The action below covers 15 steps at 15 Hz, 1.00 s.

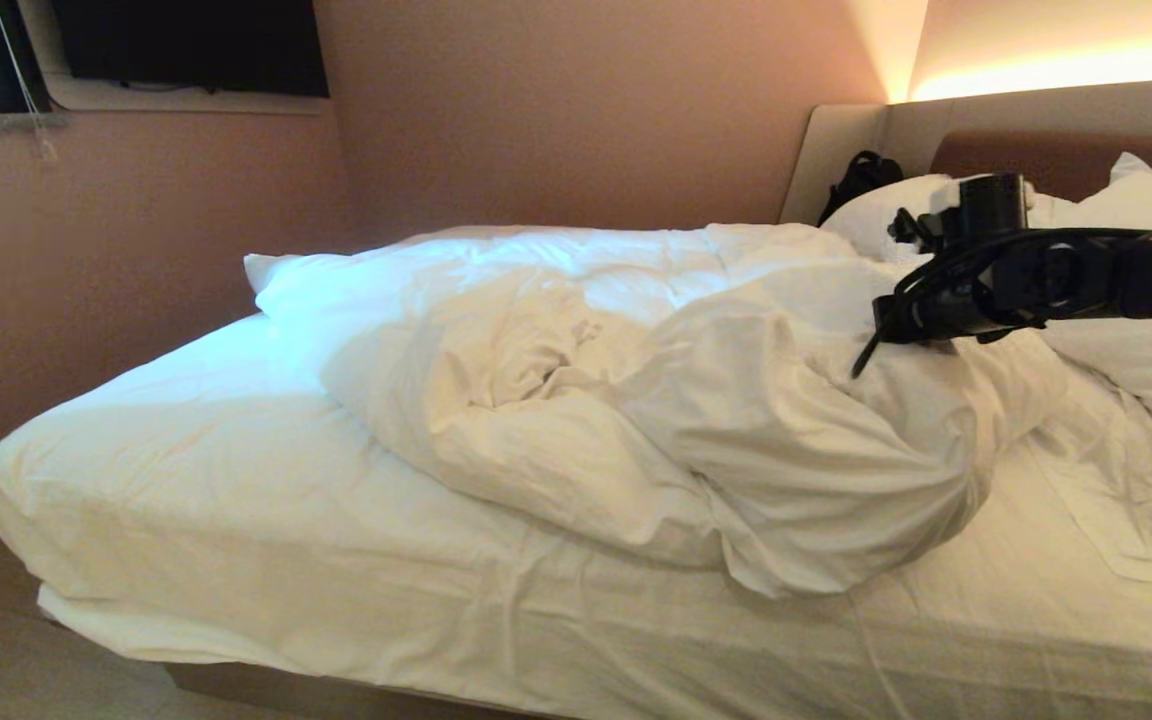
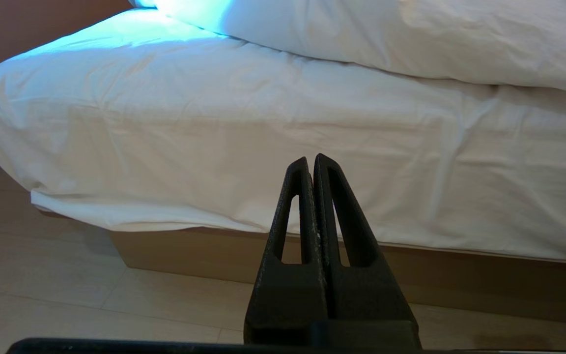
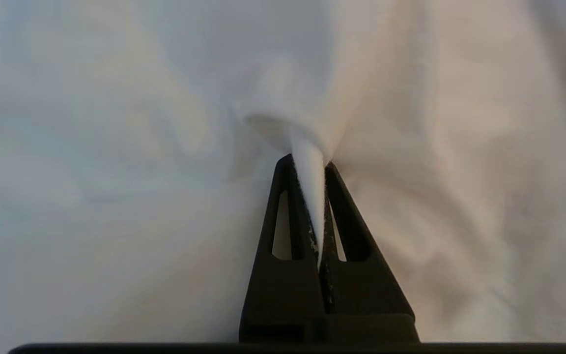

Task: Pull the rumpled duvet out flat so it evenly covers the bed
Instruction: Flatten the corners of the folded blanket

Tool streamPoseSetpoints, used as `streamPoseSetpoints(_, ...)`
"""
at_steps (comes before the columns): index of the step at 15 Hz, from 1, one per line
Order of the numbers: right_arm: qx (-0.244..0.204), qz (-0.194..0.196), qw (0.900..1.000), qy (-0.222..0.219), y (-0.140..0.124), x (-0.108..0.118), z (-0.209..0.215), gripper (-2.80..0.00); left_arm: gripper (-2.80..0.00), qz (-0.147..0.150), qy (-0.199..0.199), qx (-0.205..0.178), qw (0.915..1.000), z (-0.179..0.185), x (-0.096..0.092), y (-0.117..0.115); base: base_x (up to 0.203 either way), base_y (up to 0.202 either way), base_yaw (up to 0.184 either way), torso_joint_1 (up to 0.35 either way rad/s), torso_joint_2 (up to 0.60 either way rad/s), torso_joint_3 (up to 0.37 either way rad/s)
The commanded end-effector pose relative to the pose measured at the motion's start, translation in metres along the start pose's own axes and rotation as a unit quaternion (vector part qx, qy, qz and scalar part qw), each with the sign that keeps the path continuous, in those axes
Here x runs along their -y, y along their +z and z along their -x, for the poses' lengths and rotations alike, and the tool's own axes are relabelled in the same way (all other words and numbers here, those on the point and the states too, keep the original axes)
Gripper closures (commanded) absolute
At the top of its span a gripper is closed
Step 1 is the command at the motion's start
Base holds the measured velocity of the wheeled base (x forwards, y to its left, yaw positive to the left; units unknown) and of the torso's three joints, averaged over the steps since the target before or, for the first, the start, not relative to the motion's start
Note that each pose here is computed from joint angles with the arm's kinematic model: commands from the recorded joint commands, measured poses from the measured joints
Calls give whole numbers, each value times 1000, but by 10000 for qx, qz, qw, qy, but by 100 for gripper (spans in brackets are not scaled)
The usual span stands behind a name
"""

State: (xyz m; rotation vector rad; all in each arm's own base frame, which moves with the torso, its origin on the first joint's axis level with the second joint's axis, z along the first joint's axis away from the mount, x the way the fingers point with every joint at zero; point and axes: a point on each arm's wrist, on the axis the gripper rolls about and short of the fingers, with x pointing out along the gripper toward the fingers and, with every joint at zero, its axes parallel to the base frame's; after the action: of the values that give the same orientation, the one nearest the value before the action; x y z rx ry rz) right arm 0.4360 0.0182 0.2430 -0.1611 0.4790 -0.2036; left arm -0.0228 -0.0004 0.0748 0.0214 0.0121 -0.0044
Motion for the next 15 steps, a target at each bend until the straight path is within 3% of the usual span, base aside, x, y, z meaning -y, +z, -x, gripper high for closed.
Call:
streamPoseSetpoints(1, 2, 18, 9982, -599, 4, 18, 17, 0, 0, 0, 4, -1, 10000, 0, 0, 0, 0, 0, 0, 0, 0, 0)
streamPoseSetpoints(9, -108, 452, 9955, -826, -6, 50, 88, 0, 0, 0, 6, -1, 10000, 0, 0, 0, 0, 0, 0, 0, 0, 0)
streamPoseSetpoints(15, -531, 1310, 9837, -1114, -35, 70, 115, 0, 0, 0, 3, -1, 10000, 0, 0, 0, 0, 0, 0, 0, 0, 0)
